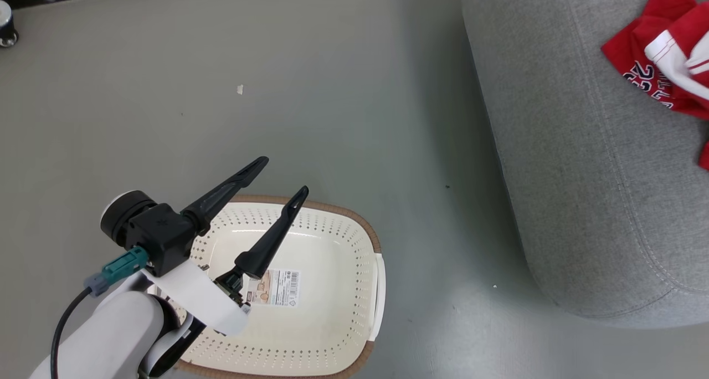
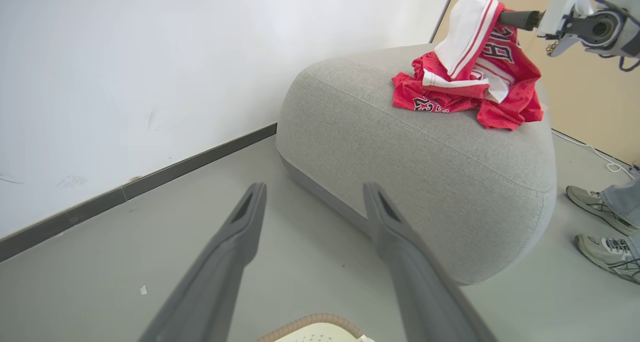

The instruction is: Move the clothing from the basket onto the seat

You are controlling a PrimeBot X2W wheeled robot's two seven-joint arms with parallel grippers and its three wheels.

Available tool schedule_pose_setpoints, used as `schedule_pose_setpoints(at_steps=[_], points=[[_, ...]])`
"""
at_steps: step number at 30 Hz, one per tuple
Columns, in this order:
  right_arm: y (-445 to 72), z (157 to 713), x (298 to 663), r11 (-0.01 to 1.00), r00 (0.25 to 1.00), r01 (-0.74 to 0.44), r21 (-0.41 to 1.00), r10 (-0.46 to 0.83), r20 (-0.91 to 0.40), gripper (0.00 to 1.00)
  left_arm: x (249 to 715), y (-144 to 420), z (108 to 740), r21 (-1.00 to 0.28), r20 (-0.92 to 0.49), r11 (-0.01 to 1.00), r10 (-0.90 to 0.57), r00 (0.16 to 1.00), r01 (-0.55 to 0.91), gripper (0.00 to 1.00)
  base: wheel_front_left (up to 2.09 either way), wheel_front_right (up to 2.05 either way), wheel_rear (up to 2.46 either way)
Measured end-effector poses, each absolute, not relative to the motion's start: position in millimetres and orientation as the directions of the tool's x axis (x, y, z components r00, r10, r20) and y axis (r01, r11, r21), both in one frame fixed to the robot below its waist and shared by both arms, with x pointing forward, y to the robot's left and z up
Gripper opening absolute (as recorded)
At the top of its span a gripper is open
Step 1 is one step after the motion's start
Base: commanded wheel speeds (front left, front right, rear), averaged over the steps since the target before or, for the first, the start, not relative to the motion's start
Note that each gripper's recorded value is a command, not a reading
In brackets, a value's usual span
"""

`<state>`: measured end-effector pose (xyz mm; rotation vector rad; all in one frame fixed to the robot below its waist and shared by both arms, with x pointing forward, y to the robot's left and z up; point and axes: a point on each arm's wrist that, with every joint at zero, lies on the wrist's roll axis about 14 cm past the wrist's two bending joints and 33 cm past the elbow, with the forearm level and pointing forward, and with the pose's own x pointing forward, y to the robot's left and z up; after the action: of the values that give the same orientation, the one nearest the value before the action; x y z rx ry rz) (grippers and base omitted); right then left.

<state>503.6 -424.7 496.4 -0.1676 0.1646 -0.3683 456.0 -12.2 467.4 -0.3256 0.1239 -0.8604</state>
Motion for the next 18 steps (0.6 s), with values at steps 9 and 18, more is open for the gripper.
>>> schedule_pose_setpoints(at_steps=[9, 18], points=[[-416.2, 493.0, 484.6, 0.933, 0.922, 0.333, -0.134, -0.352, -0.161, 1.00, 455.7, -11.7, 486.9, -0.312, 0.070, 0.616, -0.744, 0.664, 0.723, 1.00, 0.00, 0.00, 0.00], [-411.7, 522.7, 474.8, 0.947, 0.946, 0.301, -0.116, -0.312, -0.088, 1.00, 456.6, -4.2, 506.5, -0.287, 0.105, 0.646, -0.712, 0.694, 0.707, 1.00, 0.00, 0.00, 0.00]])
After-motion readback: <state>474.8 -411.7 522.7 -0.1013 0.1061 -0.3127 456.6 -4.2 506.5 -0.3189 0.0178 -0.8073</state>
